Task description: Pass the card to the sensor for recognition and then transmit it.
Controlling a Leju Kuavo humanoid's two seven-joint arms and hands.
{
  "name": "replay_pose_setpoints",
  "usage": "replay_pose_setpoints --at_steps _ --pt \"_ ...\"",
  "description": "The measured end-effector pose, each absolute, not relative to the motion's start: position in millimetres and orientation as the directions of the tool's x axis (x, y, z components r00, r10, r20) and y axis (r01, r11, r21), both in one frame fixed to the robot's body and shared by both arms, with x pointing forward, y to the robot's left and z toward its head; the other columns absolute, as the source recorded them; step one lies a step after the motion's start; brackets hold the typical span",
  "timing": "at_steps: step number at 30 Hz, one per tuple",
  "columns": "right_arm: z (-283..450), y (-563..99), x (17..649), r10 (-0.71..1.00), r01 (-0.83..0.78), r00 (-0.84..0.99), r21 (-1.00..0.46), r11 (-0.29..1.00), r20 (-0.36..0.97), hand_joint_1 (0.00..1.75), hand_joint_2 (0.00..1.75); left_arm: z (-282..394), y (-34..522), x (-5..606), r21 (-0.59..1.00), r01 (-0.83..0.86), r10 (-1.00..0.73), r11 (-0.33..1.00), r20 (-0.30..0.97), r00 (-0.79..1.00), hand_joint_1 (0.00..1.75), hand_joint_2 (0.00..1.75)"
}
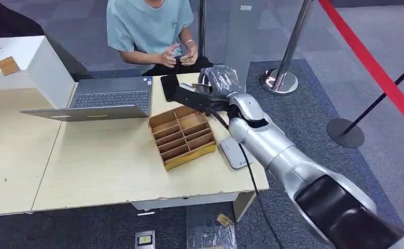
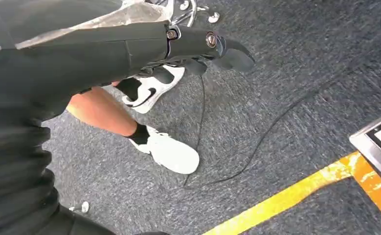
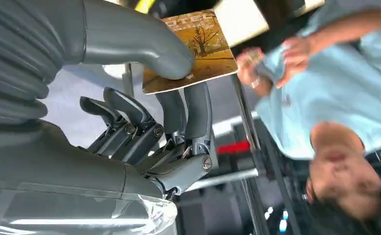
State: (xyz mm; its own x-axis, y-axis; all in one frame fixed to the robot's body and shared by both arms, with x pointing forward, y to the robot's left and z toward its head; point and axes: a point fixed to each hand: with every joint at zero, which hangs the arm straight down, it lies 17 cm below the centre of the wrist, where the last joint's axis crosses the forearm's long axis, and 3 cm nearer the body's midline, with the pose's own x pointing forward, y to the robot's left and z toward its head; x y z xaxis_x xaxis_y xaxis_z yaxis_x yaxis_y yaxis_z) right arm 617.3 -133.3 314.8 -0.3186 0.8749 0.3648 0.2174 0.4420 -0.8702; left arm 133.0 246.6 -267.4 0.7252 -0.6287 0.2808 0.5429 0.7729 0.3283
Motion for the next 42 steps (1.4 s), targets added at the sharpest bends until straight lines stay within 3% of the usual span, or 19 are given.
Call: replay_pose_setpoints --at_steps 13,20,21,22,36,42 --pt "371 -112 609 0.899 0.391 -0.394 -0.85 0.352 0.191 1.75 1.75 -266 239 138 0.322 0.557 -0.639 0.766 0.284 0.715 0.0 1.75" --pt "374 -108 606 0.898 0.411 -0.403 -0.843 0.348 0.174 1.75 1.75 -266 239 138 0.321 0.561 -0.642 0.763 0.283 0.713 0.0 1.75" --pt "376 -104 604 0.897 0.42 -0.411 -0.838 0.348 0.166 0.79 1.75 -266 238 138 0.321 0.562 -0.643 0.762 0.281 0.712 0.0 1.75" --pt "376 -99 602 0.891 0.419 -0.424 -0.838 0.349 0.159 0.0 1.75 -266 237 138 0.318 0.565 -0.645 0.761 0.28 0.711 0.0 1.75" --pt "364 -88 597 0.886 0.409 -0.439 -0.845 0.345 0.149 0.0 1.75 -266 233 139 0.315 0.567 -0.646 0.761 0.285 0.708 0.0 1.75" --pt "343 -111 599 0.919 0.382 -0.382 -0.889 0.253 0.098 0.0 1.75 -267 233 131 0.305 0.547 -0.623 0.78 0.289 0.727 0.0 1.75"
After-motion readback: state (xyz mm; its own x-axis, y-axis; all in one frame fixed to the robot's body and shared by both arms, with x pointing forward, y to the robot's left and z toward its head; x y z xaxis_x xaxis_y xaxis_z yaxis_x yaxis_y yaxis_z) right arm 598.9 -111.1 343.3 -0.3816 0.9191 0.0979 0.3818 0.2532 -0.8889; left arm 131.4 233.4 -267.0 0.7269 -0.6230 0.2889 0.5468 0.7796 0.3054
